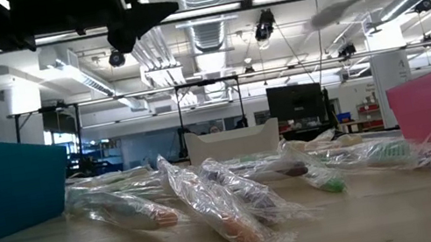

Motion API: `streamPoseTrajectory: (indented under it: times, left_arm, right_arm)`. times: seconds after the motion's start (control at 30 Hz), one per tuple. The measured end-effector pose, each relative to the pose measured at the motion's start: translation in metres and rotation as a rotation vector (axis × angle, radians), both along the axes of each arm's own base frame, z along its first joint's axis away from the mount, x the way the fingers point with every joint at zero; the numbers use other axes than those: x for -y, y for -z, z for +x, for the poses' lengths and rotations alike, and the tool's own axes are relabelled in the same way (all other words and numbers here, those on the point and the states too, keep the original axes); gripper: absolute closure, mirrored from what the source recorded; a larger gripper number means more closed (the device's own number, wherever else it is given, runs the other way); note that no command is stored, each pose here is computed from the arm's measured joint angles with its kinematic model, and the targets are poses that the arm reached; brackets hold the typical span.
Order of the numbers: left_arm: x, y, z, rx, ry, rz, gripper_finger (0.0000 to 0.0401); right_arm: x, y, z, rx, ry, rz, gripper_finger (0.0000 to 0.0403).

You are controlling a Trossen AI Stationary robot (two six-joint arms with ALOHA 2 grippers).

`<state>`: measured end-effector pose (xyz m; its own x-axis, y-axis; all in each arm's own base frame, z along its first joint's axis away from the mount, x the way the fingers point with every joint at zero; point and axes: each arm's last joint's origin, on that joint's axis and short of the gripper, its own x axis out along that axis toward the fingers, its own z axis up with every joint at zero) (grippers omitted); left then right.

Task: Pick & Place Toothbrushes
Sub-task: Put the green toothbrush into the pink bin

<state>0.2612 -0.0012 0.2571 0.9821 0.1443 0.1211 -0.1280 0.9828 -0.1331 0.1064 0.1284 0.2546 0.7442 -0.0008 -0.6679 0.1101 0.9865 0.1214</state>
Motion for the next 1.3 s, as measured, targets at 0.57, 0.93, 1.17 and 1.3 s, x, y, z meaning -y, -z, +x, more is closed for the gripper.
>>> streamPoseTrajectory:
  times: [0.57, 0.93, 1.17, 1.3]
  left_arm:
    - [0.001, 0.001, 0.000, -0.004, 0.006, -0.020, 0.0149]
    - [0.001, 0.001, 0.000, -0.003, 0.006, -0.021, 0.0149]
    - [0.001, 0.001, 0.000, -0.002, 0.007, -0.026, 0.0149]
    - [0.001, 0.001, 0.000, 0.000, 0.009, -0.042, 0.0149]
  right_arm:
    - [-0.017, 0.022, -0.059, -0.010, 0.121, 0.050, 0.0380]
    - [-0.038, 0.046, -0.066, -0.161, 0.238, 0.065, 0.0381]
    - [-0.047, 0.058, -0.069, -0.206, 0.283, 0.064, 0.0381]
    - [-0.053, 0.062, -0.068, -0.213, 0.276, 0.075, 0.0381]
